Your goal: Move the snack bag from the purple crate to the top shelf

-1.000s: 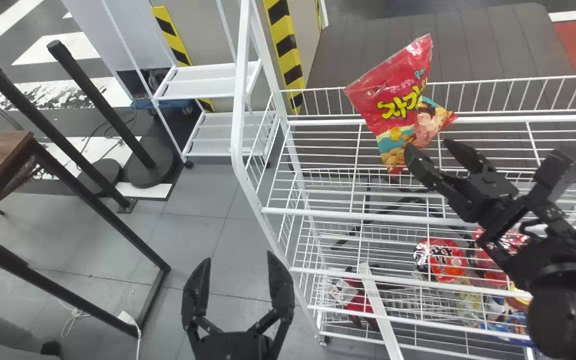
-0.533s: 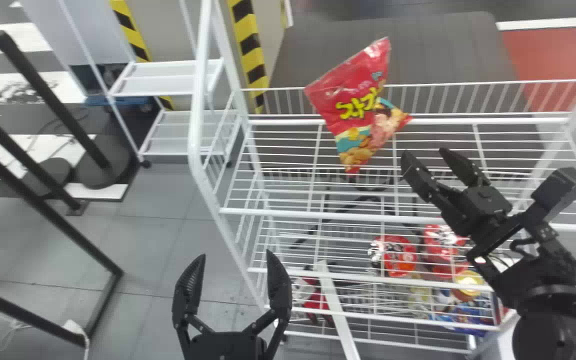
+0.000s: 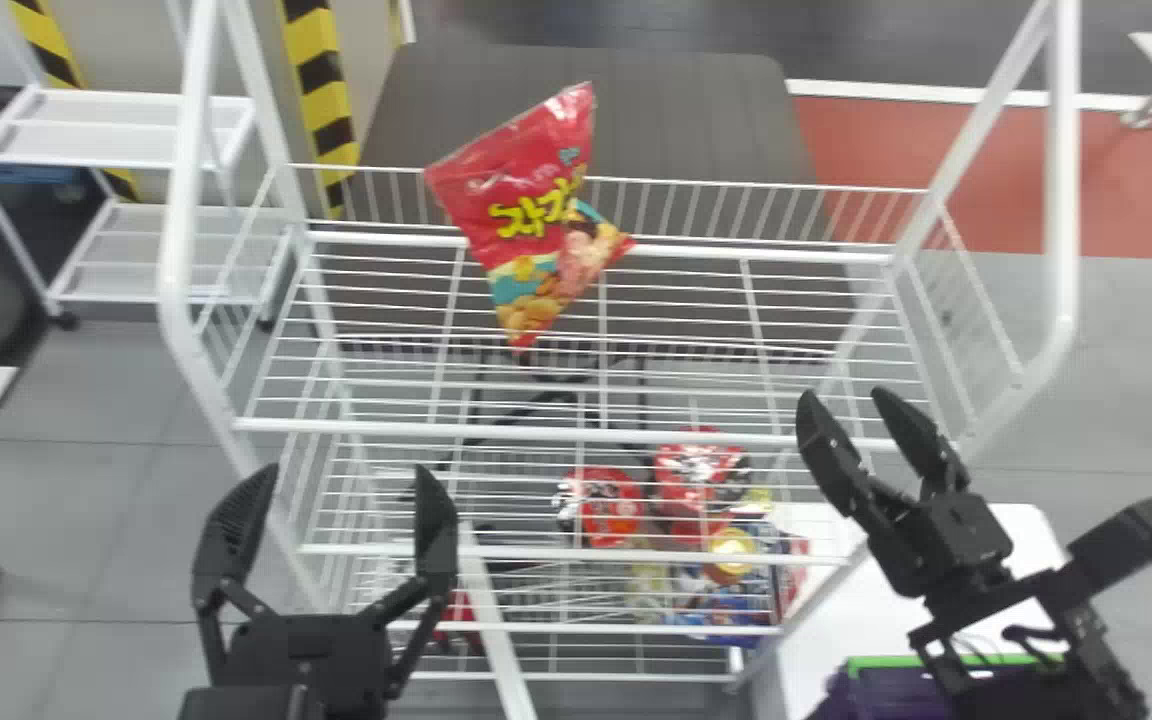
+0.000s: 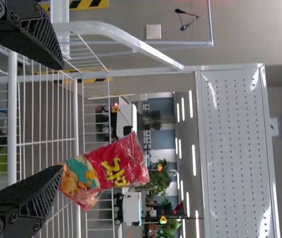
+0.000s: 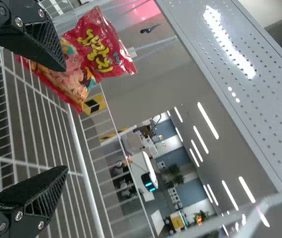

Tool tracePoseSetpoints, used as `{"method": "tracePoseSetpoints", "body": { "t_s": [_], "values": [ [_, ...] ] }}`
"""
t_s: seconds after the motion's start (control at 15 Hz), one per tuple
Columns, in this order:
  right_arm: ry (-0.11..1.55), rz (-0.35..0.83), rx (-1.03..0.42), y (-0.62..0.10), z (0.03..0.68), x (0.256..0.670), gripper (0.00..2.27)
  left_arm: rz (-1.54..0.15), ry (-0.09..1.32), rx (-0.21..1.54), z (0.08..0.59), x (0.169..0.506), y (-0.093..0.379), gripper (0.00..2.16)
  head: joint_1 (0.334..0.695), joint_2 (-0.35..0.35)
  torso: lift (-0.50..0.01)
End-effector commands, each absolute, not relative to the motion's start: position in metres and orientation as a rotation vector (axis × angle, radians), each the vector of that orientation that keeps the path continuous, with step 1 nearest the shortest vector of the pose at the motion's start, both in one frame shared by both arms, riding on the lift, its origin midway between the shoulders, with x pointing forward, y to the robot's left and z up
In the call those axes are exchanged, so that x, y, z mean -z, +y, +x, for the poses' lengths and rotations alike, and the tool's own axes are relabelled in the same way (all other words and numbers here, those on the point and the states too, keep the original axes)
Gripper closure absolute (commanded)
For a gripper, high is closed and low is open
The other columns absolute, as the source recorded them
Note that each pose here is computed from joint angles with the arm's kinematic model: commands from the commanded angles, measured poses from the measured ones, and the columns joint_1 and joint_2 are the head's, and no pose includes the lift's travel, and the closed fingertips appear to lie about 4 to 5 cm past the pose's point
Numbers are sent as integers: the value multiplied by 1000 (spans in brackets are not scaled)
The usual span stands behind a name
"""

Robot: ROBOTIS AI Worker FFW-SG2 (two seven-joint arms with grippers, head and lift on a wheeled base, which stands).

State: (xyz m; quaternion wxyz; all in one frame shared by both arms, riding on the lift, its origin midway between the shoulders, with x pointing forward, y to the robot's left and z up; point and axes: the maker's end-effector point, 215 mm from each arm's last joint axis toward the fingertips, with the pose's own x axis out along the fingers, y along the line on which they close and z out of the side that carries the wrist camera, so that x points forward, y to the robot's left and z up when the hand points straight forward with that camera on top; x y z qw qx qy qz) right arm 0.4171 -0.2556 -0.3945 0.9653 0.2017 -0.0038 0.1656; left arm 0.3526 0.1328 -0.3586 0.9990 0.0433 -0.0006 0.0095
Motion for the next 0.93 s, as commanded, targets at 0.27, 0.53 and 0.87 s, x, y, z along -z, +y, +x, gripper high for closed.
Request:
{"method": "tracePoseSetpoints", "body": {
  "t_s": [0.27,0.53,0.87],
  "values": [
    [-76,312,-246,-301,363,388,130,154,103,27,384,355,81,107,695,-253,1],
    [-49,308,-218,-317,353,402,130,170,122,57,414,346,40,120,695,-350,1],
    [-24,310,-207,-321,345,417,130,236,138,82,453,342,1,147,695,-350,1]
  ]
}}
